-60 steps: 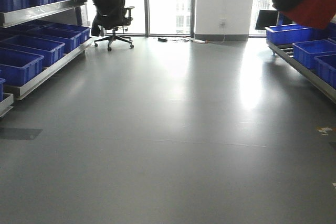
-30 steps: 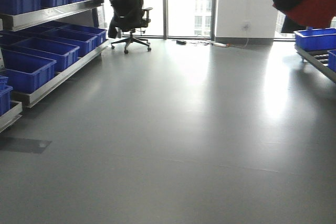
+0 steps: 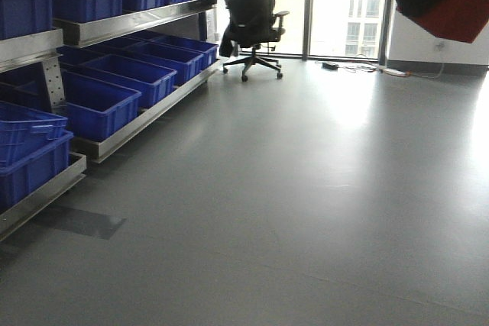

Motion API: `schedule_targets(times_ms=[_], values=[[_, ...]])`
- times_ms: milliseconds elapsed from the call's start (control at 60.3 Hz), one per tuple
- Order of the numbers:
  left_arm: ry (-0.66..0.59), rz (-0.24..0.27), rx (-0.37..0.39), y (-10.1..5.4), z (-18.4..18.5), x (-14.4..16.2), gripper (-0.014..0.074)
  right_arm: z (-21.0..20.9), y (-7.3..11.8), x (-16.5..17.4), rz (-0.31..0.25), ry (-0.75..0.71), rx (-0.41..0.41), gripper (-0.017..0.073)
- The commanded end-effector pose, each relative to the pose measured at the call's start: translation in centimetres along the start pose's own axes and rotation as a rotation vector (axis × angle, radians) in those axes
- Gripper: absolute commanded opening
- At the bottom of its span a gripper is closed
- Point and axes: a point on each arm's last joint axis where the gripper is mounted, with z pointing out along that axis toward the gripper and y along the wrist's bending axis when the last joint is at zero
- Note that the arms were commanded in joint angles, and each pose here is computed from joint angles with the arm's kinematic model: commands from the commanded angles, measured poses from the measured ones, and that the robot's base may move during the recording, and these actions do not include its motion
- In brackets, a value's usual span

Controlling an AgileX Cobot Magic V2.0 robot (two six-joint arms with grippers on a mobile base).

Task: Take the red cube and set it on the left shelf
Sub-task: 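Drive the base to the shelf of blue bins, holding the cube, then extend the right gripper with the red cube over a blue shelf bin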

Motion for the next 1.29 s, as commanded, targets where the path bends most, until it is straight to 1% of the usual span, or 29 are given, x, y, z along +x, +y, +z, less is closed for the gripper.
schedule_targets(times_ms=[0, 33, 66, 83, 100, 365, 382, 398, 448, 465, 647, 664, 680, 913, 929, 946, 979, 996, 1162, 1178, 1195, 1245, 1278], values=[[-0.081, -0.008, 0.007, -0.03, -0.02, -0.11, 0.0102, -1.06, 0.33, -1.40, -0.007, -0.114, -0.014, 0.0055], [-0.081, -0.002, 0.006, -0.03, -0.02, -0.11, 0.0102, -1.06, 0.33, -1.40, -0.007, -0.114, -0.014, 0.0055], [-0.081, -0.008, 0.007, -0.03, -0.02, -0.11, 0.0102, -1.06, 0.33, -1.40, -0.007, -0.114, -0.014, 0.0055], [-0.081, -0.002, 0.006, -0.03, -0.02, -0.11, 0.0102, -1.06, 0.33, -1.40, -0.007, -0.114, -0.014, 0.0055], [-0.081, -0.008, 0.007, -0.03, -0.02, -0.11, 0.0102, -1.06, 0.33, -1.40, -0.007, -0.114, -0.014, 0.0055], [-0.081, -0.008, 0.007, -0.03, -0.02, -0.11, 0.0102, -1.06, 0.33, -1.40, -0.007, -0.114, -0.014, 0.0055], [-0.081, -0.002, 0.006, -0.03, -0.02, -0.11, 0.0102, -1.06, 0.33, -1.40, -0.007, -0.114, -0.014, 0.0055], [-0.081, -0.008, 0.007, -0.03, -0.02, -0.11, 0.0102, -1.06, 0.33, -1.40, -0.007, -0.114, -0.014, 0.0055], [-0.081, -0.002, 0.006, -0.03, -0.02, -0.11, 0.0102, -1.06, 0.33, -1.40, -0.007, -0.114, -0.014, 0.0055], [-0.081, -0.008, 0.007, -0.03, -0.02, -0.11, 0.0102, -1.06, 0.33, -1.40, -0.007, -0.114, -0.014, 0.0055], [-0.081, -0.008, 0.007, -0.03, -0.02, -0.11, 0.0102, -1.06, 0.33, -1.40, -0.007, -0.114, -0.014, 0.0055], [-0.081, -0.002, 0.006, -0.03, -0.02, -0.11, 0.0102, -1.06, 0.33, -1.40, -0.007, -0.114, -0.014, 0.0055], [-0.081, -0.008, 0.007, -0.03, -0.02, -0.11, 0.0102, -1.06, 0.33, -1.40, -0.007, -0.114, -0.014, 0.0055], [-0.081, -0.008, 0.007, -0.03, -0.02, -0.11, 0.0102, -1.06, 0.33, -1.40, -0.007, -0.114, -0.014, 0.0055], [-0.081, -0.002, 0.006, -0.03, -0.02, -0.11, 0.0102, -1.06, 0.33, -1.40, -0.007, -0.114, -0.014, 0.0055], [-0.081, -0.008, 0.007, -0.03, -0.02, -0.11, 0.0102, -1.06, 0.33, -1.40, -0.007, -0.114, -0.014, 0.0055], [-0.081, -0.002, 0.006, -0.03, -0.02, -0.11, 0.0102, -1.06, 0.33, -1.40, -0.007, -0.114, -0.014, 0.0055], [-0.081, -0.008, 0.007, -0.03, -0.02, -0.11, 0.0102, -1.06, 0.33, -1.40, -0.007, -0.114, -0.014, 0.0055], [-0.081, -0.008, 0.007, -0.03, -0.02, -0.11, 0.0102, -1.06, 0.33, -1.40, -0.007, -0.114, -0.014, 0.0055], [-0.081, -0.002, 0.006, -0.03, -0.02, -0.11, 0.0102, -1.06, 0.33, -1.40, -0.007, -0.114, -0.014, 0.0055], [-0.081, -0.008, 0.007, -0.03, -0.02, -0.11, 0.0102, -1.06, 0.33, -1.40, -0.007, -0.114, -0.014, 0.0055], [-0.081, -0.002, 0.006, -0.03, -0.02, -0.11, 0.0102, -1.06, 0.33, -1.40, -0.007, -0.114, -0.014, 0.0055], [-0.081, -0.008, 0.007, -0.03, -0.02, -0.11, 0.0102, -1.06, 0.33, -1.40, -0.007, -0.114, -0.014, 0.0055]])
